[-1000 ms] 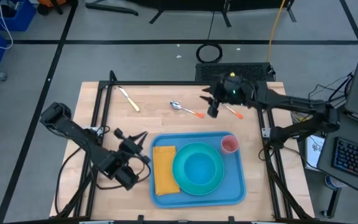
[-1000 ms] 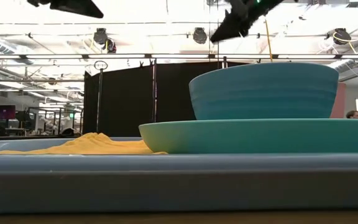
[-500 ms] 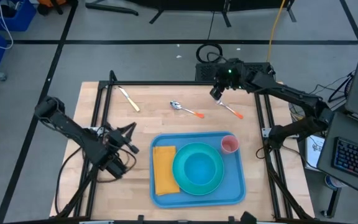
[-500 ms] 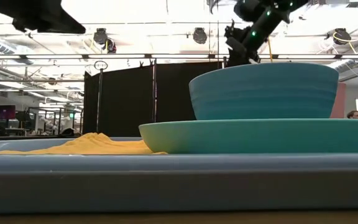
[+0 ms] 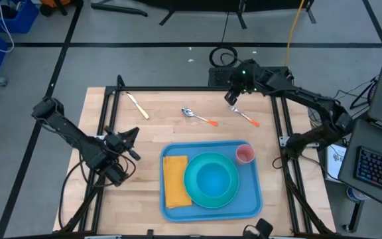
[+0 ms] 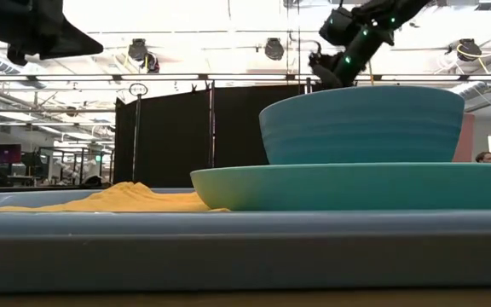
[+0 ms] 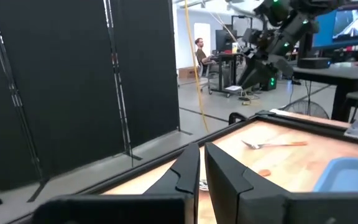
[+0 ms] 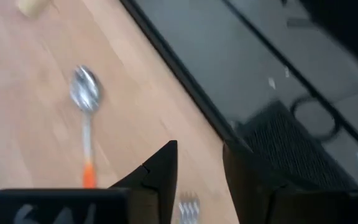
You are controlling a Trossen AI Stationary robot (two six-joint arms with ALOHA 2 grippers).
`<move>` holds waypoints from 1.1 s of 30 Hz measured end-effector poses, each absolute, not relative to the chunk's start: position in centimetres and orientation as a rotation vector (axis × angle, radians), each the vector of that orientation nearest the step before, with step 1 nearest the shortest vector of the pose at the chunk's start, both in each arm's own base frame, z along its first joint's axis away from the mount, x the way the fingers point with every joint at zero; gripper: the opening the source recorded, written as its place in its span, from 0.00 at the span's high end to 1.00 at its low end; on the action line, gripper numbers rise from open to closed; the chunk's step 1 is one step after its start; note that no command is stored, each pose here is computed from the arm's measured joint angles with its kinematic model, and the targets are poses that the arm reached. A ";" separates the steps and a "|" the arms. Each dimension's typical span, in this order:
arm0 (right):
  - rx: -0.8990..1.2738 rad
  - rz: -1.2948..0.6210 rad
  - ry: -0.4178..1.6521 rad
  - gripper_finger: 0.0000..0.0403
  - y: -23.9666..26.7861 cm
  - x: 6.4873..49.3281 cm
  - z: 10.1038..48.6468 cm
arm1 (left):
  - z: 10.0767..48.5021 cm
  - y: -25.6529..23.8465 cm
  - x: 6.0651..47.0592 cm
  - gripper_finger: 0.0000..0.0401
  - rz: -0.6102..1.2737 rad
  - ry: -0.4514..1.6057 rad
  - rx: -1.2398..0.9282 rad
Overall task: Set up tray
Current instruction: Adjust the blue plate on the blue serving tray
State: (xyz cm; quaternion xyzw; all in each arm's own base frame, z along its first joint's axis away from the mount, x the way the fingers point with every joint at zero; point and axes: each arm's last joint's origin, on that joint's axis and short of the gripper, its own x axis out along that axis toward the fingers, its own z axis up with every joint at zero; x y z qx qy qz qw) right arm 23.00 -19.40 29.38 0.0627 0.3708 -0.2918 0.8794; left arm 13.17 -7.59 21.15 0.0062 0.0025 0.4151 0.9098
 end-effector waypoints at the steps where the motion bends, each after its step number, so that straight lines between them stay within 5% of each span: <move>1: 0.118 -0.602 0.745 0.72 -19.2 23.3 29.6 | 21.1 -7.6 13.2 0.92 0.856 0.006 0.014; 8: 0.221 -0.415 0.843 0.83 -16.3 23.7 29.1 | 21.1 -7.6 13.2 0.92 0.859 0.029 -0.003; 14: 0.054 -0.330 0.827 0.98 -11.0 24.9 30.1 | 21.1 -7.6 13.2 0.92 0.861 0.029 -0.002; 33: 0.226 0.038 0.919 1.00 5.9 17.9 24.5 | 21.1 -7.6 13.2 0.92 0.860 0.030 0.011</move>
